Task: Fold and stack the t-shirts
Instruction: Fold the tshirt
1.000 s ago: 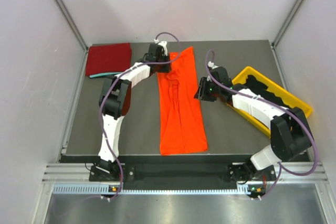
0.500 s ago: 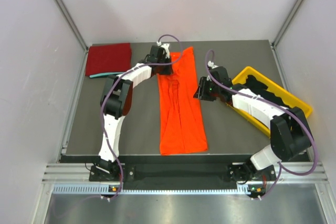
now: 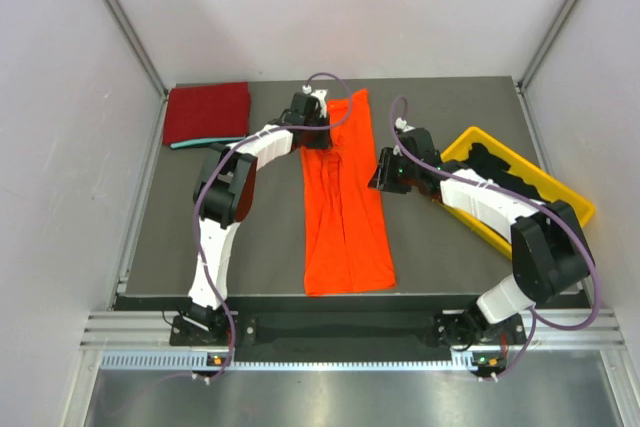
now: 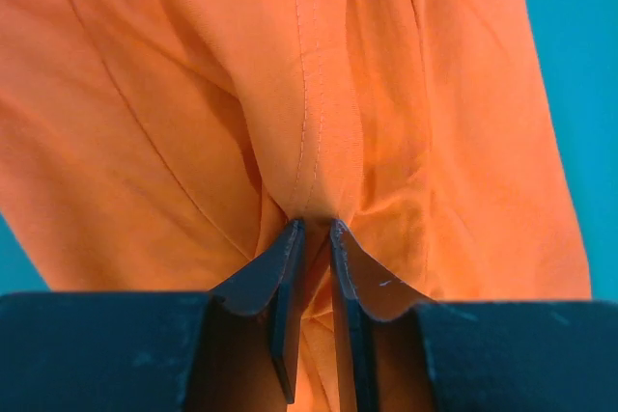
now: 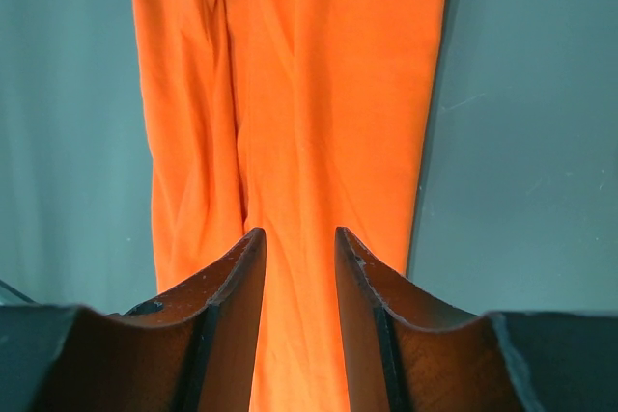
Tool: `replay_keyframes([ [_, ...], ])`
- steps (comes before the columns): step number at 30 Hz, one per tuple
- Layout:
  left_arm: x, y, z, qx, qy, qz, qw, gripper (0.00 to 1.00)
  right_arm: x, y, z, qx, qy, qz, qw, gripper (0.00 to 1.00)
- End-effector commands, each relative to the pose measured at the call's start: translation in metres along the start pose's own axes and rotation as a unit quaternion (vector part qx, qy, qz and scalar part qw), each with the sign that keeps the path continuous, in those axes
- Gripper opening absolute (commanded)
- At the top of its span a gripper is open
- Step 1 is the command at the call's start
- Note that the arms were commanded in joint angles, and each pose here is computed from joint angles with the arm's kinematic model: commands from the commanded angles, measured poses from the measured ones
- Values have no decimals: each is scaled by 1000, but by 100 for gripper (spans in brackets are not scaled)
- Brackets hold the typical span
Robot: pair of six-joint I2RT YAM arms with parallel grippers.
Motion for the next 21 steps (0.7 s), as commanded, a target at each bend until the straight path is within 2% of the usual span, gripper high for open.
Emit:
replay_keyframes([
  [1,1,-9,-10,9,5,2,1000,22,-2,-1,8,-19,-6,6,1000,36],
  [3,1,-7,-9,10,5,6,1000,24,-3,0,7,-15,-6,0,1000,36],
  [7,-12,13,18,-11,5,2,1000,32,-5,6,6,-7,-5,-12,1000,36],
  [11,-30,64,52,-41,-5,18,999,37,-10,19,-4,32,-3,-11,999,38],
  [14,-35,98,48,-15,10,29,999,39,-13,31,-25,67,-1,-6,998,39],
  [18,-34,133,5,75,40,45,995,39,-24,45,-73,114,-14,-20,993,42],
  [19,-28,136,-20,111,49,56,991,38,-25,49,-82,121,-16,-22,992,43],
  [20,-34,154,-26,104,45,50,992,38,-24,57,-88,116,-15,-16,993,46],
  [21,-32,156,-61,140,40,63,987,38,-28,59,-104,133,-28,-20,991,46],
])
Point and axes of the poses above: each gripper's point midway between its finger pads, its own y axis back along the fingers, its own x axis along the line the jaws close on, z = x × y, the point moved 8 cm from there along y, back along the fingers, and after that the axes turned 9 degrees about y, right-handed, at the moved point
